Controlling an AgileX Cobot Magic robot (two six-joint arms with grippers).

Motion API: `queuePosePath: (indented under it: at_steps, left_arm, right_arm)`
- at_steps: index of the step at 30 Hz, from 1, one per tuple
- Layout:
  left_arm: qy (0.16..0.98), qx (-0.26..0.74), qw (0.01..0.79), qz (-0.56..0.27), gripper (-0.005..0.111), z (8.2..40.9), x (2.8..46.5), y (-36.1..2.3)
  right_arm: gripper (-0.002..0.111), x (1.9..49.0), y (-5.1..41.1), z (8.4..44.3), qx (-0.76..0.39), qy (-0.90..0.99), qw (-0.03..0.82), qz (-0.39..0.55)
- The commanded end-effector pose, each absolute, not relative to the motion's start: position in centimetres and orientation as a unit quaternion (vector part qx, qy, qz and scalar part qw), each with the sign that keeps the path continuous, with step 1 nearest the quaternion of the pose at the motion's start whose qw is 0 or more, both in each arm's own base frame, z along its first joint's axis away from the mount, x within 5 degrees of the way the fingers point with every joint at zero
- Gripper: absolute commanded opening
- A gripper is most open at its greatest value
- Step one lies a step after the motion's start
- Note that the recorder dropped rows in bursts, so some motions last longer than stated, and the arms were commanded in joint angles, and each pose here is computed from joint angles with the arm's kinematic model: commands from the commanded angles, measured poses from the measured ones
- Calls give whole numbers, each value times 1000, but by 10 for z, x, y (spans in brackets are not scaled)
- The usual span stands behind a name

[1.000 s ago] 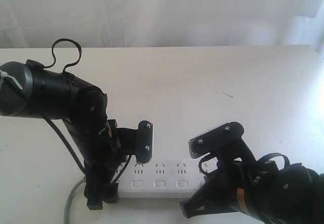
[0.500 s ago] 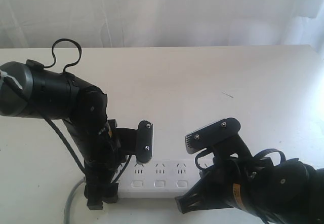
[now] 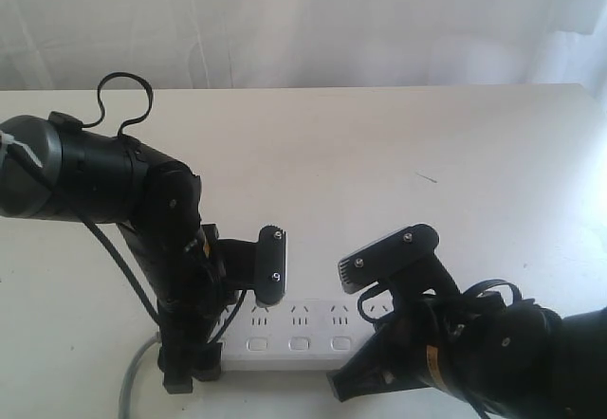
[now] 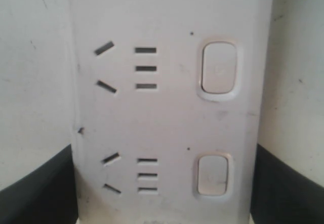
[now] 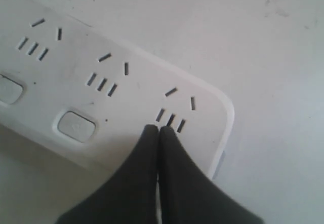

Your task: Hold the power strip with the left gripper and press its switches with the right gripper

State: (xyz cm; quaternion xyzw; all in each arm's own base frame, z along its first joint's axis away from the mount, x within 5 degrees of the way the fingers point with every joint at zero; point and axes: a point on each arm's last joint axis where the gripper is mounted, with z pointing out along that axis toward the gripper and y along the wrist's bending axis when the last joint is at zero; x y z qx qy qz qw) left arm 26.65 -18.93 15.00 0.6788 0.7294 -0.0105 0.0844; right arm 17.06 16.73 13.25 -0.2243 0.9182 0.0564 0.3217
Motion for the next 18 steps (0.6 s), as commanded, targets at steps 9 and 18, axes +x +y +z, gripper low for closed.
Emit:
queuePosePath:
  at_steps: [9,18]
  left_arm:
    - [730,683,31,-18,0,140,257,-184]
    - [730,683,31,-18,0,140,257,-184]
  right_arm:
    - [0,154,160,110,-235,937,249,68]
    - [0,157,158,111,-229,935,265,51]
